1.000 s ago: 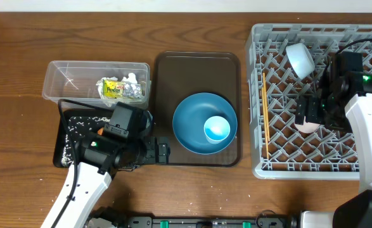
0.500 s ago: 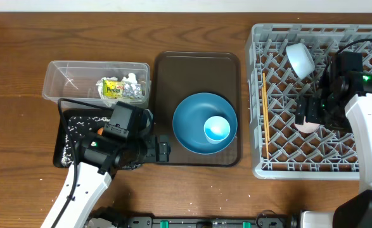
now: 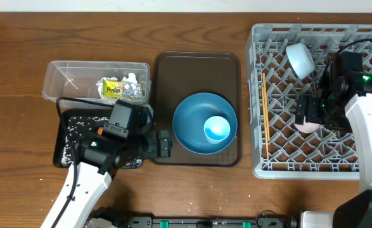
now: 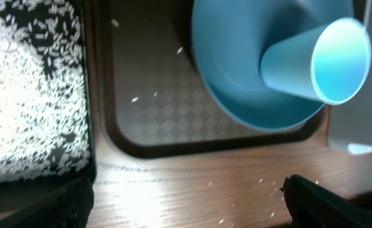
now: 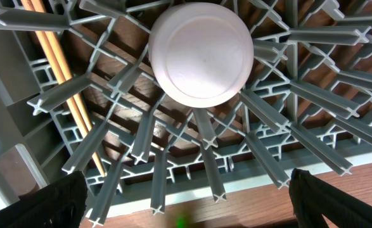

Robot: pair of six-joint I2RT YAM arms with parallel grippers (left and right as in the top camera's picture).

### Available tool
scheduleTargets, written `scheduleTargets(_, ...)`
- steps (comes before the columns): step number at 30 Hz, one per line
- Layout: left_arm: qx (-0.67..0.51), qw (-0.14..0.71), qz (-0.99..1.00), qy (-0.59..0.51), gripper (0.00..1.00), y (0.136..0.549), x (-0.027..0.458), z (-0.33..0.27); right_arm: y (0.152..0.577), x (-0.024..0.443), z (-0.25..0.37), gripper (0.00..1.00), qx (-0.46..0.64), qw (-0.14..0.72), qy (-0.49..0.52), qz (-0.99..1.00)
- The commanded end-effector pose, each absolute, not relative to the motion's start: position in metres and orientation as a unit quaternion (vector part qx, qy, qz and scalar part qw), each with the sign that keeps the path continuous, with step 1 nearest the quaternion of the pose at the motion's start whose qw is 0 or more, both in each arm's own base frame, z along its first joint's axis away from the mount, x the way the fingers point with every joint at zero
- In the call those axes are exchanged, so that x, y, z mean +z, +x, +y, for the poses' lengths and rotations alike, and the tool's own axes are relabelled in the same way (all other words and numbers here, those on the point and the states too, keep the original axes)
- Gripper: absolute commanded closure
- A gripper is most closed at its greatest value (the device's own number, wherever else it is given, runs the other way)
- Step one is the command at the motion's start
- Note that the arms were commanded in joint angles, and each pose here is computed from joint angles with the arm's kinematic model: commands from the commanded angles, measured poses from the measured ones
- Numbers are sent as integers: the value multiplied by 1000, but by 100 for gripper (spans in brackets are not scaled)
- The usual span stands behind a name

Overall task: Sort waste into correct bins and load items into the dishwasher rack
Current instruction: 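Move the left gripper to the light-blue cup on the blue plate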

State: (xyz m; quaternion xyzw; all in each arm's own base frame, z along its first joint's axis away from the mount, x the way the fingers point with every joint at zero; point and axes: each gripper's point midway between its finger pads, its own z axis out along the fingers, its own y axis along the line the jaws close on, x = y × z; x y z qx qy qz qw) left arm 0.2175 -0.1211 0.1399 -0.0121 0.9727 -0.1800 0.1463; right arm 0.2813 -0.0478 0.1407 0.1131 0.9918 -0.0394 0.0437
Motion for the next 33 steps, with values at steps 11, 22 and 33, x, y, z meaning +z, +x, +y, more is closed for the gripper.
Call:
scheduleTargets(11, -224, 148, 960, -76, 5, 225, 149, -134, 281, 138, -49, 1, -39, 41, 117, 992)
scheduleTargets(22, -236, 138, 960, -55, 12, 220, 148, -157, 280, 138, -50, 1, -40, 41, 117, 992)
scheduleTargets(33, -250, 116, 961, -10, 18, 229, 121, -210, 280, 138, -50, 1, -39, 41, 117, 992)
